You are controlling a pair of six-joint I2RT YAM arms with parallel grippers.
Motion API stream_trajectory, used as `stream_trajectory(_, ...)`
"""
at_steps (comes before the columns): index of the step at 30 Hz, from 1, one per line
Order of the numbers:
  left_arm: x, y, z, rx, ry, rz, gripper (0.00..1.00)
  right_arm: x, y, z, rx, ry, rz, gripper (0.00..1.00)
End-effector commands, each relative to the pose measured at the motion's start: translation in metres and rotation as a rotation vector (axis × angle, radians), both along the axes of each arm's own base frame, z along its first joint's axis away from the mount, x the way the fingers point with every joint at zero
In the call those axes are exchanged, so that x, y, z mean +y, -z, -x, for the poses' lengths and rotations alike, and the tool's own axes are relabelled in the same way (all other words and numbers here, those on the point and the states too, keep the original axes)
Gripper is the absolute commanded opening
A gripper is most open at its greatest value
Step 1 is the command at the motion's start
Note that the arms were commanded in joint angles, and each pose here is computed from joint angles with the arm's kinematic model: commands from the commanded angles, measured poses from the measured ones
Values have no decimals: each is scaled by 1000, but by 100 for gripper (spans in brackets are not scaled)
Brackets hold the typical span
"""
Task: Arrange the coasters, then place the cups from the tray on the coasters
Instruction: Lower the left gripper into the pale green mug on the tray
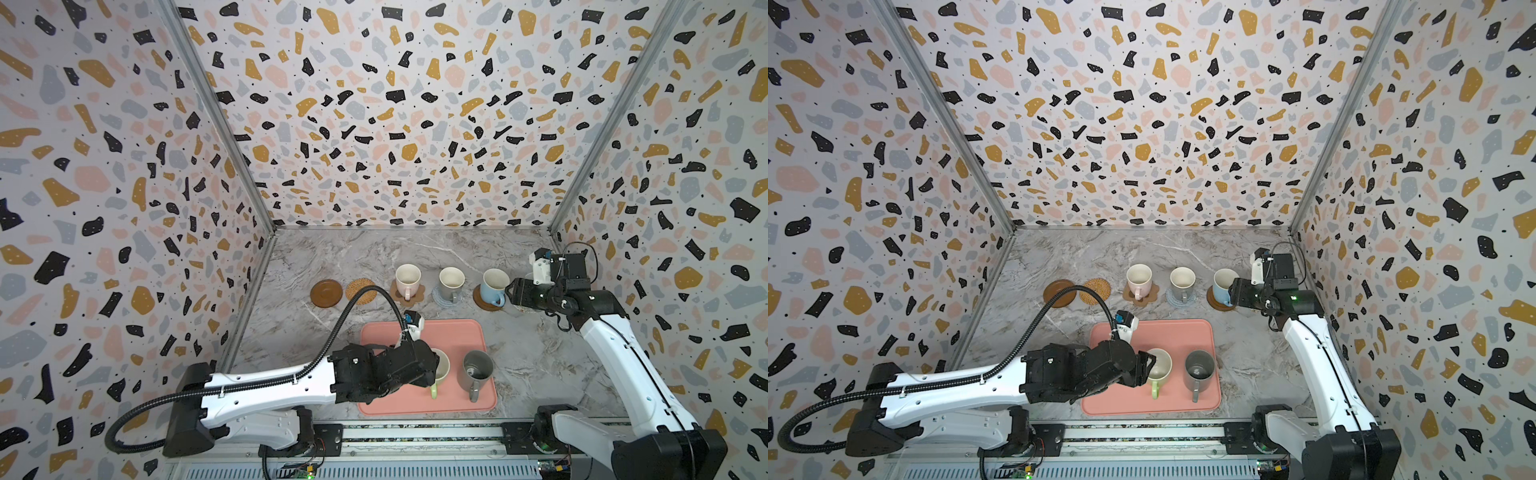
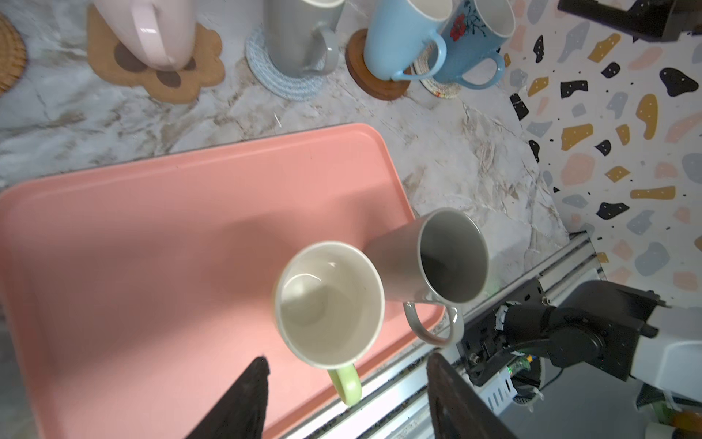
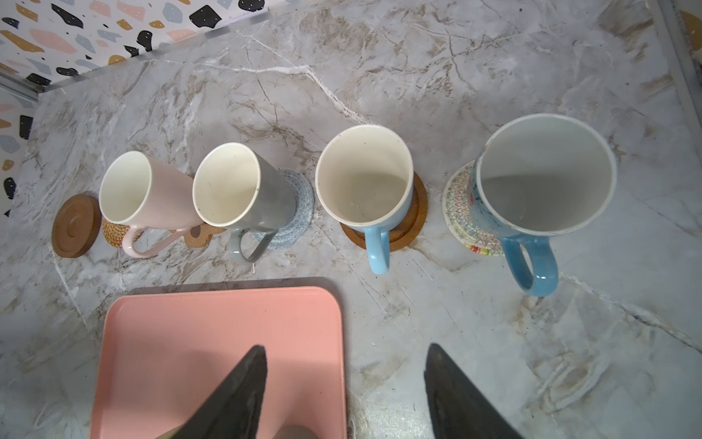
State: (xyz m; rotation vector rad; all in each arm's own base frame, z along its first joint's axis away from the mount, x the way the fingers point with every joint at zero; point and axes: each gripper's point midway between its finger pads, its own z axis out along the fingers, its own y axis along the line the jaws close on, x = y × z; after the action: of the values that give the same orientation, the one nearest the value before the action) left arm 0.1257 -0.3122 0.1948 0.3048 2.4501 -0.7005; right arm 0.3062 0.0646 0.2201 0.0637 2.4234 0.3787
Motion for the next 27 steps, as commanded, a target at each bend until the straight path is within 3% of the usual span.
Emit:
stream_trajectory(1,-3,6,15,45,-20,21,67,4,-12,-3,-39,-13,-9,68)
stream_trajectory(11,-19,50,60,171,60,-32,64,5,-8,-2,-40,-12,-15,68)
stream_trajectory(19,-21,77,60,191,48,-94,59,5,-8,-1,-39,-11,-14,68)
stream_trajectory(27,-22,91,40,191,24,-122,52,5,-6,2,-33,-11,-15,68)
